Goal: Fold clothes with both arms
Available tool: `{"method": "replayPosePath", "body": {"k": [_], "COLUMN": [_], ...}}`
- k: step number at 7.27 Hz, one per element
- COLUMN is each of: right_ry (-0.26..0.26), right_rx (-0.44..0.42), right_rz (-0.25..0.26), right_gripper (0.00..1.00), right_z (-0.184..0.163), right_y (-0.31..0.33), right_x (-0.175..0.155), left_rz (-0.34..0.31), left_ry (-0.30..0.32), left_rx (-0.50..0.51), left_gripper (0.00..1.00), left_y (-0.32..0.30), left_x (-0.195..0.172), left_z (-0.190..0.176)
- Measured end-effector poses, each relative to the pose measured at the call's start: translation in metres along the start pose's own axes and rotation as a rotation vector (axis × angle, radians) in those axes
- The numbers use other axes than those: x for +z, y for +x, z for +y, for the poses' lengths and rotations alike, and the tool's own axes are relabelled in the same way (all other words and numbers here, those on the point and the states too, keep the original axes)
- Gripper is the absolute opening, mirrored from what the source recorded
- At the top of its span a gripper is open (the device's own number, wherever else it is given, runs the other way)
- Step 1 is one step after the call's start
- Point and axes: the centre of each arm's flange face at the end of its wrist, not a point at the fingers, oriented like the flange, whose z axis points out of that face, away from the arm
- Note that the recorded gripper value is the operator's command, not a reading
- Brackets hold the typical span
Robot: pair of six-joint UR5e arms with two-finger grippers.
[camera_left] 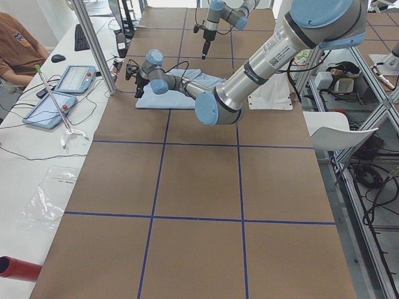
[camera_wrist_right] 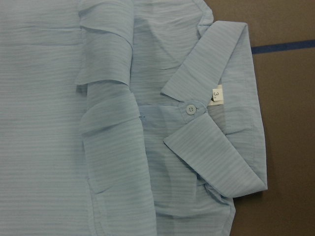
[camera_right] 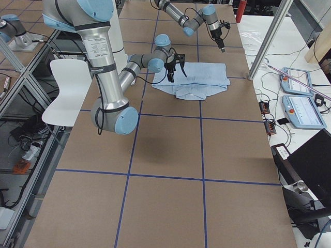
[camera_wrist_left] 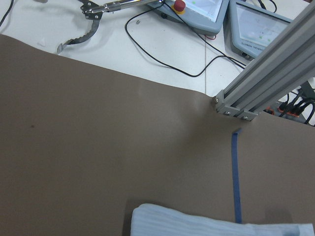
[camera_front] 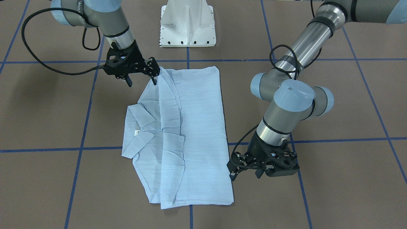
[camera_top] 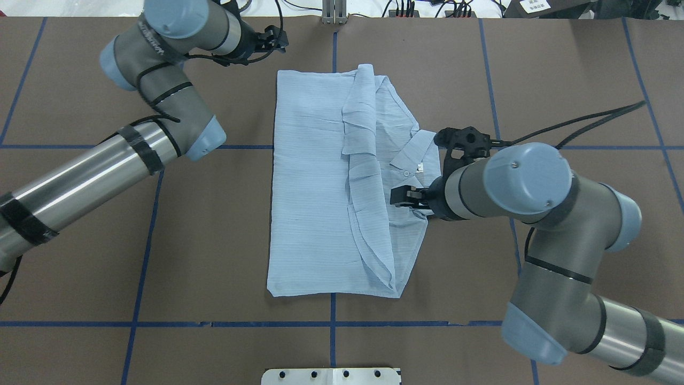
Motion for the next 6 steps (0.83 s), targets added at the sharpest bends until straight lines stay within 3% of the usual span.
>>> {"method": "replayPosePath", "body": {"k": [2,4,6], "right_ry": [0.013,0.01,-0.012], "right_rx": [-0.124,-0.232,-0.318], "right_rz": [0.067,0.078,0.079], "right_gripper": [1.0,1.0,1.0], "right_z": [0.027,0.061,0.087], "right_y": [-0.031,-0.052,-0.065], "right_x": [0.031,0.044,0.05], "left_rz": [-0.015,-0.032,-0.04], "left_ry": [-0.066,-0.08,-0.084], "left_rx": [0.048,0.096,0.102], "left_gripper": [1.0,1.0,1.0], "left_y": [-0.043,-0.052,-0.058], "left_x": [-0.044,-0.074,-0.078], "left_z": [0.024,0.036,0.039]}}
